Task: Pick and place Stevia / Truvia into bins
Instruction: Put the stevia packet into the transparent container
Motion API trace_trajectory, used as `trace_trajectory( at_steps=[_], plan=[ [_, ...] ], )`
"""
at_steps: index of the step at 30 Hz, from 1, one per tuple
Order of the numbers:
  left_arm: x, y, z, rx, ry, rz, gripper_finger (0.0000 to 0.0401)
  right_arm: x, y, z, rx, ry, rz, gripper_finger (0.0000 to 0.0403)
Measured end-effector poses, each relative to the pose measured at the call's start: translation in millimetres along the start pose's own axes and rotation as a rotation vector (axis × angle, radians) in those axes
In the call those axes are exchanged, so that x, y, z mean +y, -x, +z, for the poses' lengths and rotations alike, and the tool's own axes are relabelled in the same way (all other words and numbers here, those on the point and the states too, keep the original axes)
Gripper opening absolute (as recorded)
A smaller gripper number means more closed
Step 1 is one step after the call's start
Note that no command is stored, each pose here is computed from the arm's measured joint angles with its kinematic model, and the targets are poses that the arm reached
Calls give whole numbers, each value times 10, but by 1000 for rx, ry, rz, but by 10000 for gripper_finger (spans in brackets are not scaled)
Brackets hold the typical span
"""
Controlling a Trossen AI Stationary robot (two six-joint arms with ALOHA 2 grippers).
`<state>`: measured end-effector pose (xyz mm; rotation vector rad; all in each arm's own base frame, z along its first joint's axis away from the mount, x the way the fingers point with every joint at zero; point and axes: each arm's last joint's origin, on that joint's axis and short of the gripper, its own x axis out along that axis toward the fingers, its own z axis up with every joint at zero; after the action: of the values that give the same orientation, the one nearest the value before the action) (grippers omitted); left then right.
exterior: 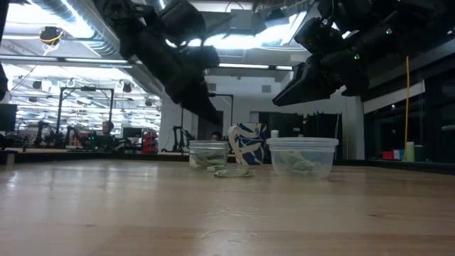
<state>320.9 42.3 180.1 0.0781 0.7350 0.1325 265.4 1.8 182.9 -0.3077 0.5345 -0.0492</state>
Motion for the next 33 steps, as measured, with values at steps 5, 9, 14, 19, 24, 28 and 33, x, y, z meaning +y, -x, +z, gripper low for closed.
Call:
trace_trajectory(
  at_steps=[5,9,14,19,24,28,33],
  plan=[
    [22,275,96,-31,2,-11,105,0,0,-3,3,0,1,104],
    [16,546,185,-84,-1,-26,98,1,0,-3,3,1,1,104],
    [-58,871,249,-137,-70,-46,85,2,-1,-5,5,2,1,104],
    [-185,1176,213,-123,-144,-77,52,5,-1,-19,19,7,5,104],
    [-295,1382,159,-144,-134,-110,13,0,14,-8,13,5,3,104],
    [-382,1394,51,-132,-156,-142,3,-8,70,34,-10,-7,0,104],
    [-491,1302,-96,-140,-150,-163,2,28,134,80,-30,-59,16,104]
  ],
)
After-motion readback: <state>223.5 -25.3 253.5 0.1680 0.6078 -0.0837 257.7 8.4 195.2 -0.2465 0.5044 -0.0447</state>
